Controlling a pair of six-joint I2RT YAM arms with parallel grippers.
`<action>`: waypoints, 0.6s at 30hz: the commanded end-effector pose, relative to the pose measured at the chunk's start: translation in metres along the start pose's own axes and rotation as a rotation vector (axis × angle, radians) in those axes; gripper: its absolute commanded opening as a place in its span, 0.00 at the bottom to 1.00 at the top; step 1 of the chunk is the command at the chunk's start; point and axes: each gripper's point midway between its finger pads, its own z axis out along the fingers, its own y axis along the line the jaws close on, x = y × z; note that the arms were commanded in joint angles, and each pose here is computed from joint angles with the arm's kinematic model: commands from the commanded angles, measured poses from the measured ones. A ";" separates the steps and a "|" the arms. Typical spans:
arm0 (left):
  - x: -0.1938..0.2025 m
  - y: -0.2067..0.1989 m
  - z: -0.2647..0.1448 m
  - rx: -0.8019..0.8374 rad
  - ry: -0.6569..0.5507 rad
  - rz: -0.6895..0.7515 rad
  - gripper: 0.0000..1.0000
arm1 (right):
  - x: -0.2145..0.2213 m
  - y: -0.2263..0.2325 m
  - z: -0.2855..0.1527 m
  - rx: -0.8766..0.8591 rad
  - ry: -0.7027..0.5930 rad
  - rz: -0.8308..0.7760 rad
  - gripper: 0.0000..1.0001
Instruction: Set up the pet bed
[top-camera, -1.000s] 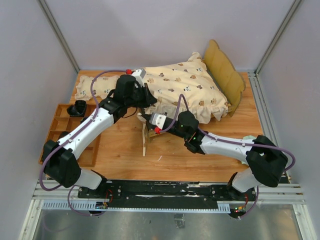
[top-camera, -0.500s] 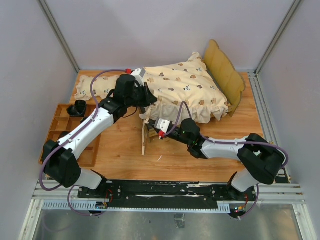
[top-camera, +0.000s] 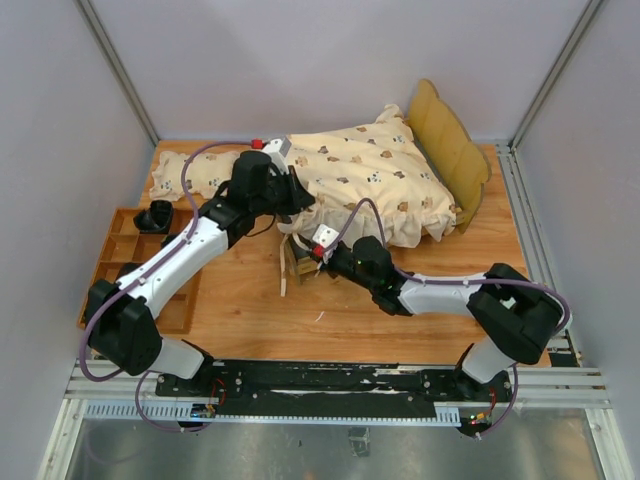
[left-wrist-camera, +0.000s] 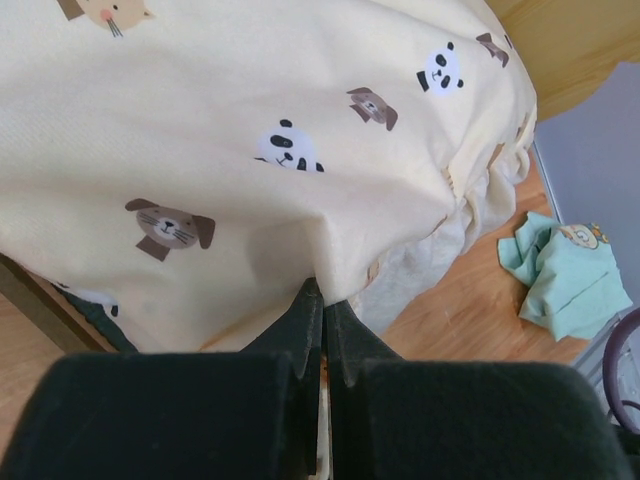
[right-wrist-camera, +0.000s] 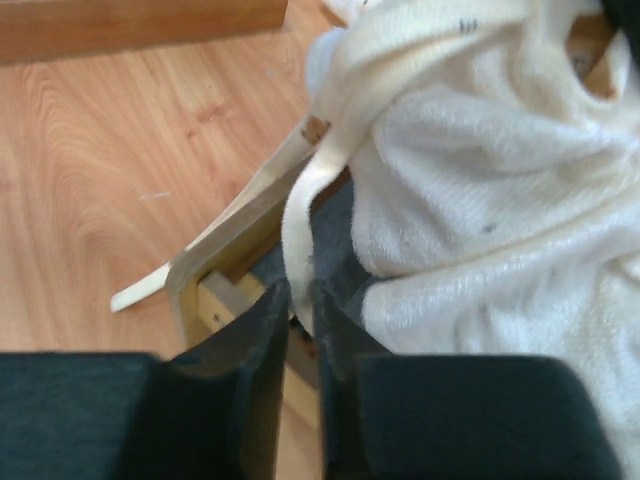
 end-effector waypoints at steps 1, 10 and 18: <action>-0.008 0.001 0.001 0.017 -0.055 0.013 0.00 | -0.006 -0.006 -0.013 0.026 0.079 0.128 0.26; 0.006 0.010 0.005 0.006 -0.042 0.014 0.00 | -0.002 0.015 -0.067 0.117 0.163 0.398 0.49; 0.006 0.007 0.008 0.023 -0.043 0.011 0.00 | 0.045 0.015 -0.091 0.465 0.230 0.630 0.42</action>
